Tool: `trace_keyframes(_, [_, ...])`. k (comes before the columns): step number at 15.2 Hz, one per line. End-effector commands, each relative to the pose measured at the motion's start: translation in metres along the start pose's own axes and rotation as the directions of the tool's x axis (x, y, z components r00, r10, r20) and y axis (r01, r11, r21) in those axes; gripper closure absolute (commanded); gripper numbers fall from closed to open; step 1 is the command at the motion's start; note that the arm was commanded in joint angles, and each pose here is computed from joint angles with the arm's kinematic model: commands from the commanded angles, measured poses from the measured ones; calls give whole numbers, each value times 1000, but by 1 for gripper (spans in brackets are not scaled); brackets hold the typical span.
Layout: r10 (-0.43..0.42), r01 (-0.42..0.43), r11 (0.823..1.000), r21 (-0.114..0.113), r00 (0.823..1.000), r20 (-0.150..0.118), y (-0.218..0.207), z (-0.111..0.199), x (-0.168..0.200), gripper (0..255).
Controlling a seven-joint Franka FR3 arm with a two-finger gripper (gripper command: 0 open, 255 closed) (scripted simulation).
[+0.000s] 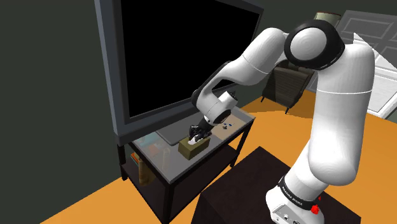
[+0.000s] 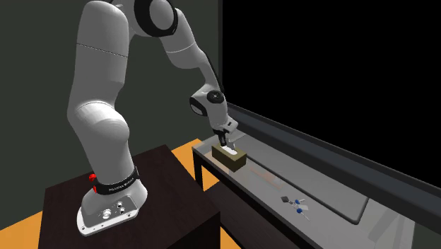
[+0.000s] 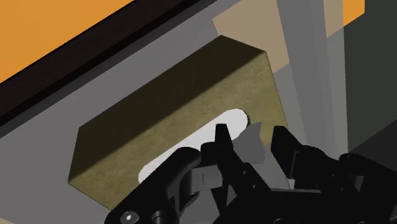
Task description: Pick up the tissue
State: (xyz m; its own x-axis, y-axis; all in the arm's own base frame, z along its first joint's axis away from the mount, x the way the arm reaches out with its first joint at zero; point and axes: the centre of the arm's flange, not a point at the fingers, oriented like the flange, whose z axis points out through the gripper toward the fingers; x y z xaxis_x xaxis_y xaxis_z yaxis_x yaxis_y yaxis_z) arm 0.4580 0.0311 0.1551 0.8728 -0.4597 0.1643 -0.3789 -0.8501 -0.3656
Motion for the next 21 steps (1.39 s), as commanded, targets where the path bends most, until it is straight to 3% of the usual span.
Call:
trace_keyframes(1, [4,-4,1000,-7,1000,0,3,1,0,255])
trace_keyframes(8, [4,-4,1000,-7,1000,0,4,0,0,255])
trace_keyframes(21, [4,-4,1000,-7,1000,0,-22,-62,11,255])
